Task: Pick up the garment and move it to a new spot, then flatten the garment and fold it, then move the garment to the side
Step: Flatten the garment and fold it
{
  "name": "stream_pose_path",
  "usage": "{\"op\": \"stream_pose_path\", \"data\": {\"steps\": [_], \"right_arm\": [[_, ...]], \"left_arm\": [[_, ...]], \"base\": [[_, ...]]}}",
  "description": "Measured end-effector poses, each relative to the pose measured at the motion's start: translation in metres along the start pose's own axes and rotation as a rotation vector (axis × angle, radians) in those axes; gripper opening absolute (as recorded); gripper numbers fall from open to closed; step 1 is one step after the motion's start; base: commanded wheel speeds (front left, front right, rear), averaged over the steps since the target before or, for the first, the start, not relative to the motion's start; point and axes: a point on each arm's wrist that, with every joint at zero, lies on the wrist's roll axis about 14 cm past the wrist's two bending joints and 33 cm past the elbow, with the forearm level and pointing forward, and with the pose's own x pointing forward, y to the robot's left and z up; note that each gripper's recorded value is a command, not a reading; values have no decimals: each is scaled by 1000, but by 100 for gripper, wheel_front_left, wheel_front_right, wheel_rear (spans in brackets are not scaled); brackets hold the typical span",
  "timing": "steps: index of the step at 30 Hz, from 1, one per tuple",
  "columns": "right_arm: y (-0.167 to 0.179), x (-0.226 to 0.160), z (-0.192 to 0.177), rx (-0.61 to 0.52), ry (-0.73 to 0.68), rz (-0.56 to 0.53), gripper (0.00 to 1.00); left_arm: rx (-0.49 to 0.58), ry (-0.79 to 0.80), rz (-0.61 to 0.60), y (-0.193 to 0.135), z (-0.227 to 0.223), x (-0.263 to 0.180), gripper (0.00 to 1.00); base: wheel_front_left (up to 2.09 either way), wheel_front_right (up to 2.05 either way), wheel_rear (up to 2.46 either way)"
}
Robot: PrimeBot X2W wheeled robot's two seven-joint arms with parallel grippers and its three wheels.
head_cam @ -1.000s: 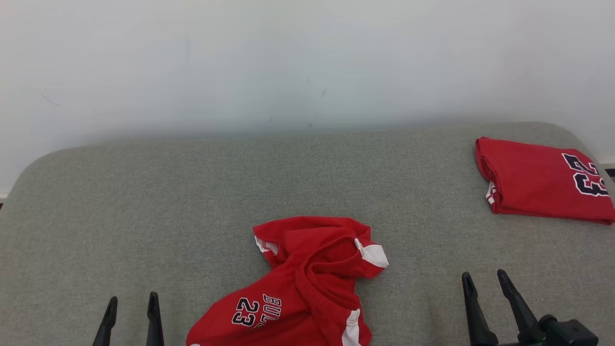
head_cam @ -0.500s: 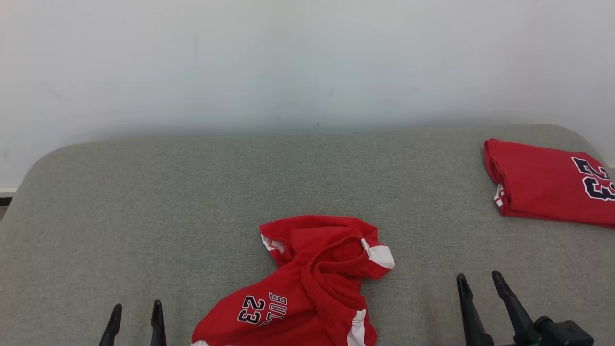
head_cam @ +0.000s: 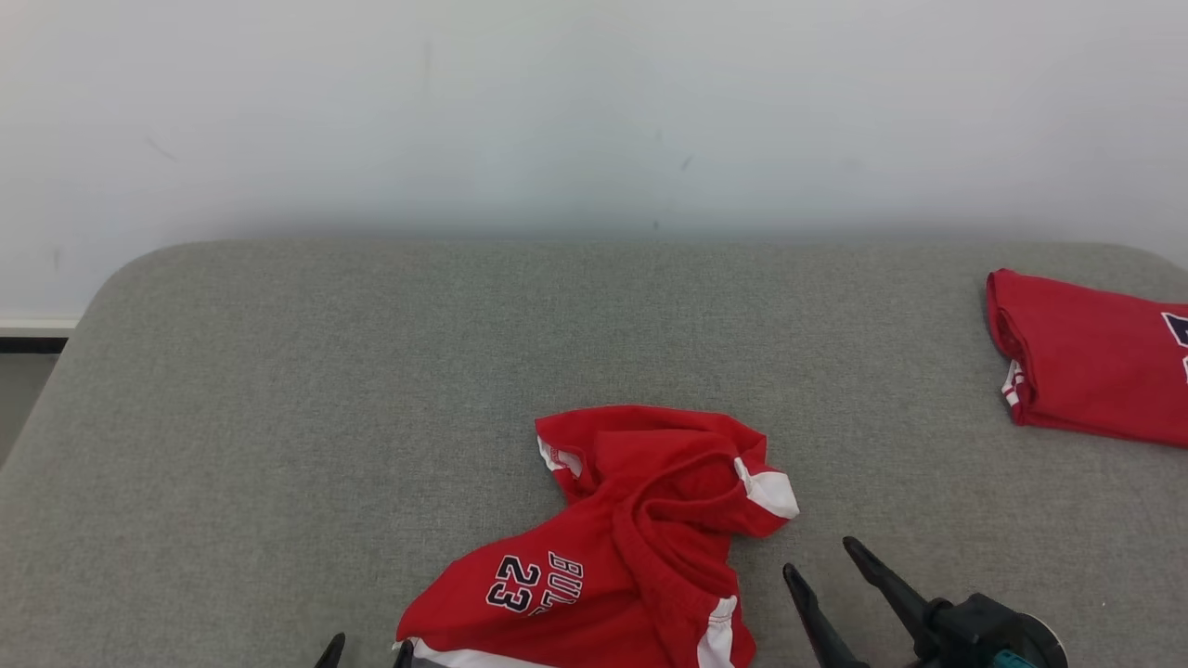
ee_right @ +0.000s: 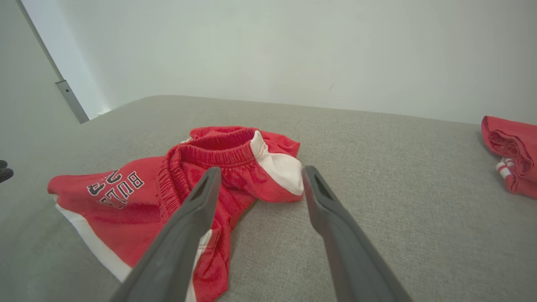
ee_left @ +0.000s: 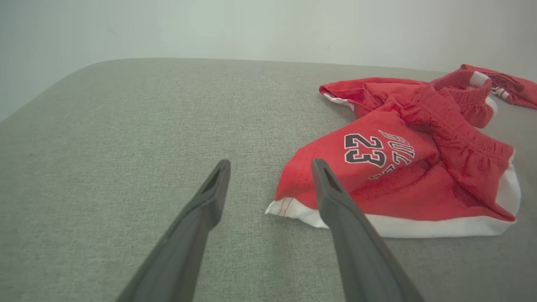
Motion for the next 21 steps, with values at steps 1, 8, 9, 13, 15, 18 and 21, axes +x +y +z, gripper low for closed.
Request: {"op": "stream_pose_path", "data": {"steps": [1,8,9,13,15,18,21], "right_arm": [[3,1,-4,-9,21,21,100],[20,10,-34,-71,167,158,100],[22,11,-37,-79,181,175,100],[29,17,-46,-93,221,228,100],[33,18,-50,-97,241,253,100],[37,20,-55,-99,263,280,100],[38,21,-60,-98,284,296,100]], "left_arm": [[2,23,-12,-1,-6,0,100],[22,114,-67,0,-27,9,100],[23,125,-72,0,-29,11,100],[35,165,-98,-2,-38,15,100],[42,187,-107,-2,-43,16,100],[40,195,-112,-2,-44,20,100],[36,195,-102,3,-42,26,100]], "base": [[0,0,0],[0,0,0],[0,0,0],[0,0,0],[0,0,0],[0,0,0],[0,0,0]]}}
